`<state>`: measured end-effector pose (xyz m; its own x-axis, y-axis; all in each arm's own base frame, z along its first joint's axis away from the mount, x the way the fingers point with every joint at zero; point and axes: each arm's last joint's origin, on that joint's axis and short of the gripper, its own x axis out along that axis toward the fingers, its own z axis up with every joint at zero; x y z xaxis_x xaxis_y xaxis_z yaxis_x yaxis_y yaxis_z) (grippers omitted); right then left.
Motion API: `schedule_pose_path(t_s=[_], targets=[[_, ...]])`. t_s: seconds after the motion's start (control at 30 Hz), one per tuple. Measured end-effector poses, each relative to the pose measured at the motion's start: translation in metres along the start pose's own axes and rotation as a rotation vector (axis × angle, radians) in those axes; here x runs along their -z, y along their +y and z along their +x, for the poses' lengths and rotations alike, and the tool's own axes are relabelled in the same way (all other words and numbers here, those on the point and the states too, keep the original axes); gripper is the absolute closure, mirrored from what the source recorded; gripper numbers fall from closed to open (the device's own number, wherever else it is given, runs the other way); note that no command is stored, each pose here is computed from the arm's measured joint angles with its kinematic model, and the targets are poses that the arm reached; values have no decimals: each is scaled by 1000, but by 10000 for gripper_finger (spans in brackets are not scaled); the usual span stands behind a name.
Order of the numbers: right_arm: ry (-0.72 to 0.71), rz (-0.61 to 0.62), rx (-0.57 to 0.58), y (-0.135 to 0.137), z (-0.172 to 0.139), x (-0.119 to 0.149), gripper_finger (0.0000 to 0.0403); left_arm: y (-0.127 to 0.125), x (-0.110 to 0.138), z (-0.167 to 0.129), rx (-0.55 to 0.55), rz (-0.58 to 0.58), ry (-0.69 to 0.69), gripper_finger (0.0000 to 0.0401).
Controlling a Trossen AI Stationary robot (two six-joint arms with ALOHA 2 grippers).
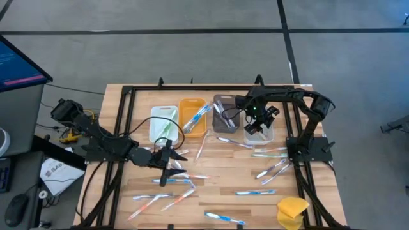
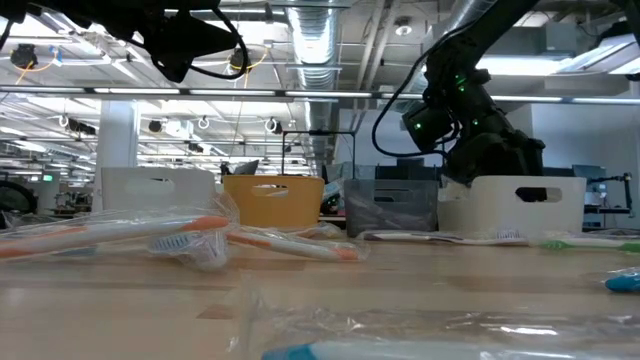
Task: Pick & Place Toothbrushes
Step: Put the top right blue toothbrush into the orange bin
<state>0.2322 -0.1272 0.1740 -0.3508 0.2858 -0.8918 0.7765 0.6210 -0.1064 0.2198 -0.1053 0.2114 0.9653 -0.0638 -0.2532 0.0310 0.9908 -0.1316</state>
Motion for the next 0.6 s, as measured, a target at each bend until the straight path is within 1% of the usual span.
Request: schedule_pose_path(t_s=[0.23, 0.4, 0.5, 0.6], targets=[[-1, -26, 12, 7, -16, 5, 193, 0, 0, 0, 0, 0, 0, 192], [-23, -45, 27, 20, -38, 14, 190, 0, 0, 0, 0, 4, 0, 192], [-64, -84, 40, 31, -56, 21, 192, 0, 0, 0, 0, 7, 0, 192], [-152, -134, 32, 45, -74, 30, 193, 0, 0, 0, 0, 7, 0, 192]])
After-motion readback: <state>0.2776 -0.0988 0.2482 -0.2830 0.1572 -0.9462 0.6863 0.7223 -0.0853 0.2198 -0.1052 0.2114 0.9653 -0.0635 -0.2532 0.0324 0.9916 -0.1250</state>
